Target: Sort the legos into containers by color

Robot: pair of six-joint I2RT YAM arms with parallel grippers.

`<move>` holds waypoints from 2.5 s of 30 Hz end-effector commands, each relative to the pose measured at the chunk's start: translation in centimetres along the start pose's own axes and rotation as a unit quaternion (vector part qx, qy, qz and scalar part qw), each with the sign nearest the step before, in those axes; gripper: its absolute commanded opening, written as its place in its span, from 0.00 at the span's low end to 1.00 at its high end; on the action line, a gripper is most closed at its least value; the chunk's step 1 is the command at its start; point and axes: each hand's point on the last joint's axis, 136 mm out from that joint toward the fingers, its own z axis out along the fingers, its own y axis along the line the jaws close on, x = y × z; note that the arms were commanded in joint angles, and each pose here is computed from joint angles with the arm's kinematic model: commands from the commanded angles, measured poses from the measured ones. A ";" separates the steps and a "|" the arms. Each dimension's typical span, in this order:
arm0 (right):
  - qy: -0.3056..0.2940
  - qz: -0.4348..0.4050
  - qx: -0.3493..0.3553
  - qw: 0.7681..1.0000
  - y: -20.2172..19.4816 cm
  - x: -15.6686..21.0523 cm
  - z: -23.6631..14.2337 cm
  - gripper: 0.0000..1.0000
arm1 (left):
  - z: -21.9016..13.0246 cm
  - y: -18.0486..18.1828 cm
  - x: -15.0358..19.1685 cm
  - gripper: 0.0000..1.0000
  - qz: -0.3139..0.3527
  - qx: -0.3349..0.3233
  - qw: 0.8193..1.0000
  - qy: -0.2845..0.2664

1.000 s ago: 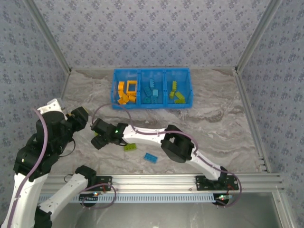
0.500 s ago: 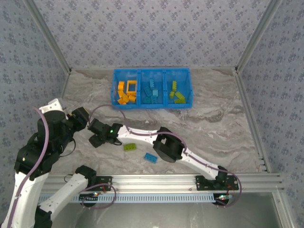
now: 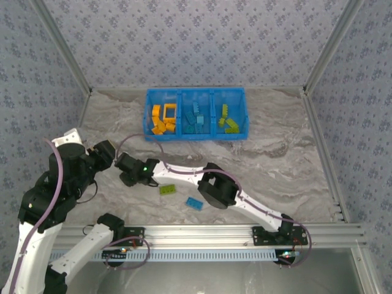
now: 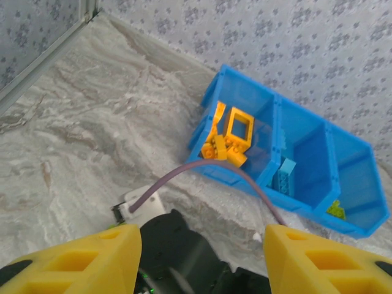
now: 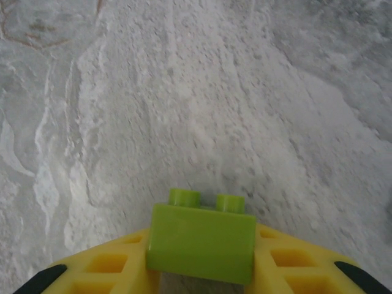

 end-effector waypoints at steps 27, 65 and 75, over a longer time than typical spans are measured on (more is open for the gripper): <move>-0.049 0.283 0.309 0.907 -40.2 1.5 -25.8 0.38 | 6.7 -17.6 11.6 0.53 0.056 0.218 0.955 0.192; -0.115 0.316 0.391 0.857 -45.2 -6.2 -30.8 0.55 | 8.4 -14.4 19.7 0.53 0.080 0.147 0.940 0.297; -0.214 0.103 0.173 0.956 -25.7 -2.9 -36.7 0.57 | 9.0 -9.1 30.2 0.64 -0.121 -0.011 0.889 0.441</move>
